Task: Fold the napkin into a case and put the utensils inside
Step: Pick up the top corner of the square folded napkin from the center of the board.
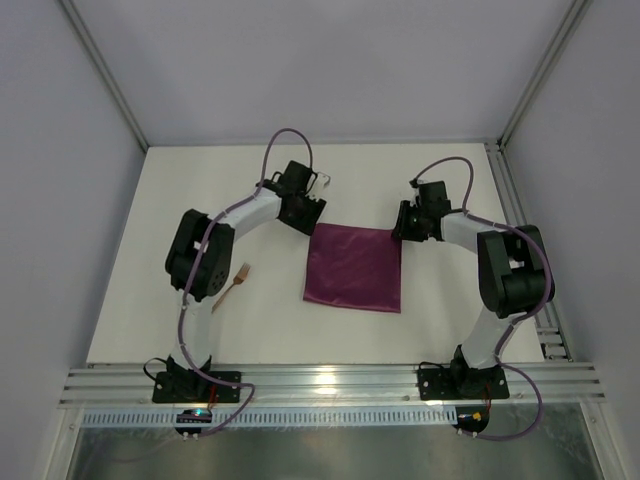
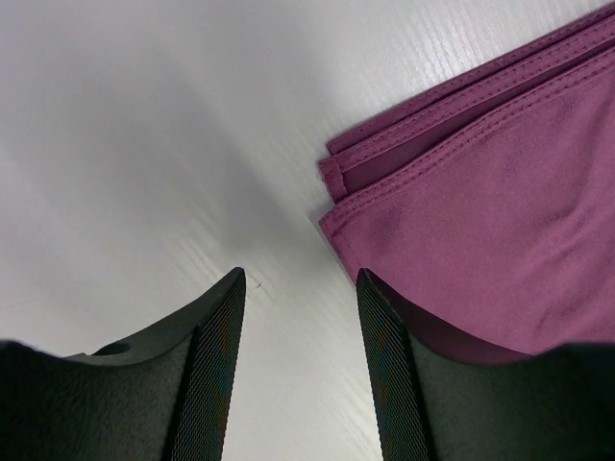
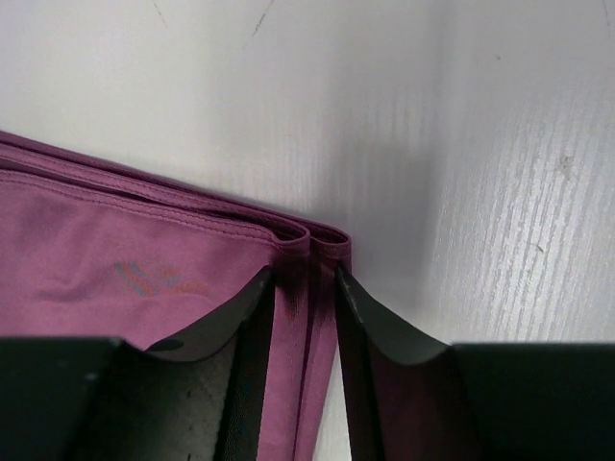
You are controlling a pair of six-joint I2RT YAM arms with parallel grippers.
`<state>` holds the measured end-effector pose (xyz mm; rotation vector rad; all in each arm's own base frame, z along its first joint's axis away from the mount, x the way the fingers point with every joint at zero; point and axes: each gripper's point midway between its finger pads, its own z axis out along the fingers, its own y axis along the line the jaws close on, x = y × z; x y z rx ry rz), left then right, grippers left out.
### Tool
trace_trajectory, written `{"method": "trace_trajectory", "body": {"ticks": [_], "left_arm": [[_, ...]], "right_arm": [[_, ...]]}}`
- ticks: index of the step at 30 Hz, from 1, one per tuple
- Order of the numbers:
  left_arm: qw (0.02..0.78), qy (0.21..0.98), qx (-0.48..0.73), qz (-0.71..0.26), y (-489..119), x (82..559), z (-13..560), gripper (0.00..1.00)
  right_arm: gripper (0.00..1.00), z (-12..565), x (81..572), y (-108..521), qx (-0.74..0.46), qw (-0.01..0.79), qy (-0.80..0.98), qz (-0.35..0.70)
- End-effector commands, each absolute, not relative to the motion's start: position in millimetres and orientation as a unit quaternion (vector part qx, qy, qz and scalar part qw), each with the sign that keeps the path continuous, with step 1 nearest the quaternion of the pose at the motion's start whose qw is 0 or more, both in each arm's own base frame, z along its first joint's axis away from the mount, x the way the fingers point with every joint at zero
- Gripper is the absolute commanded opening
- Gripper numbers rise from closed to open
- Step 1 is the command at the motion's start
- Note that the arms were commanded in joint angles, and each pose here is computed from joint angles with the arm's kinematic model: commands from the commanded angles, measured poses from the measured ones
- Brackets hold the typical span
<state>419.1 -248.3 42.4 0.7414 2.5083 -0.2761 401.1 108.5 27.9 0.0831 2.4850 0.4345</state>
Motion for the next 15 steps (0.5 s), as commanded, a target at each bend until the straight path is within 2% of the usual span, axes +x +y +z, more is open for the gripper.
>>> {"method": "trace_trajectory", "body": {"ticks": [1, 4, 15], "left_arm": [[0.252, 0.924, 0.263, -0.121, -261.3, 424.8, 42.3, 0.52], [0.247, 0.925, 0.262, -0.121, -263.5, 427.9, 38.5, 0.48], [0.239, 0.920, 0.262, -0.165, -281.1, 426.4, 36.6, 0.44]], "right_arm": [[0.37, 41.5, 410.5, 100.4, 0.039, 0.324, 0.934, 0.147], [0.44, 52.9, 407.3, 99.1, 0.034, 0.332, 0.931, 0.144], [0.44, 63.0, 394.7, 95.7, 0.034, 0.339, 0.929, 0.143]]}}
